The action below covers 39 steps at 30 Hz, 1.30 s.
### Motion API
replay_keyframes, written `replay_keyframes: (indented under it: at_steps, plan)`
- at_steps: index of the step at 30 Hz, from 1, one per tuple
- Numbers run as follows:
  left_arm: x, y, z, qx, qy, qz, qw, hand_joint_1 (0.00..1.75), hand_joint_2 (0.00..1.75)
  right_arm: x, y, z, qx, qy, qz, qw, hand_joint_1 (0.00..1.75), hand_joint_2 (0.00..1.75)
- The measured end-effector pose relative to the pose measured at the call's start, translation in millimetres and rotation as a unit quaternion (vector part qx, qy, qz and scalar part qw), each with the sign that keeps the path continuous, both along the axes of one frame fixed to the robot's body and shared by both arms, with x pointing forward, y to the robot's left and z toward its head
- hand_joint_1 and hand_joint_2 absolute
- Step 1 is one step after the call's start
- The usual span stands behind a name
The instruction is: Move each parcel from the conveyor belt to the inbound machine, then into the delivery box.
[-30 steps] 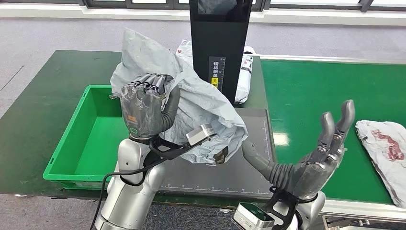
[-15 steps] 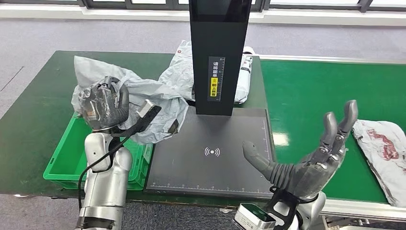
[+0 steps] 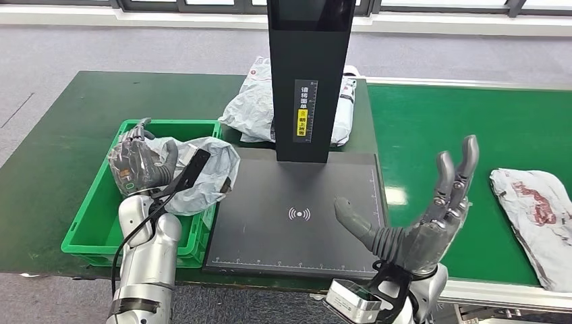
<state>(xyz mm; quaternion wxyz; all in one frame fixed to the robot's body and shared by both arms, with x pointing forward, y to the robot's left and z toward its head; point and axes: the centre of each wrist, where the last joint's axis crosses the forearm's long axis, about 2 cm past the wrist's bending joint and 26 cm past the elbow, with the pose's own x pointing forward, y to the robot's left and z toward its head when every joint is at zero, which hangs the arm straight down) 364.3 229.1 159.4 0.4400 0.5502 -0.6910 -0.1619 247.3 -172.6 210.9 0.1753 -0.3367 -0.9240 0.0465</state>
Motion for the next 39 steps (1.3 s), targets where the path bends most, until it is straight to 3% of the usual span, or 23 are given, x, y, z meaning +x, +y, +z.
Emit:
replay_keyframes:
  at_steps: [6, 11, 28, 31, 34, 39]
  plan:
    - [2.1, -4, -4.5, -0.029, -0.002, -0.021, 0.999, 0.0, 1.75, 1, 2, -4, 0.0, 0.009, 0.004, 1.0, 0.0, 1.75]
    - [5.0, -6, -17.2, -0.103, -0.027, -0.062, 0.992, 0.0, 1.75, 3, 3, -9, 0.007, 0.02, 0.009, 1.0, 0.0, 1.75]
    - [9.5, -4, -27.3, -0.202, -0.076, -0.084, 0.973, 0.0, 1.75, 5, 6, -21, 0.026, 0.046, 0.021, 0.998, 0.0, 1.75]
    - [6.4, -10, -29.7, -0.319, -0.106, -0.133, 0.932, 0.0, 1.75, 6, 3, -24, 0.014, 0.051, 0.012, 0.999, 0.0, 1.75]
    - [-3.2, -22, -25.0, -0.446, -0.136, -0.237, 0.852, 0.0, 1.75, 8, -8, -35, 0.009, 0.071, -0.011, 0.997, 0.0, 1.75]
    - [-17.9, -35, -7.3, -0.502, -0.164, -0.388, 0.755, 0.0, 1.75, 11, -32, -54, -0.007, 0.108, -0.06, 0.992, 0.0, 1.75]
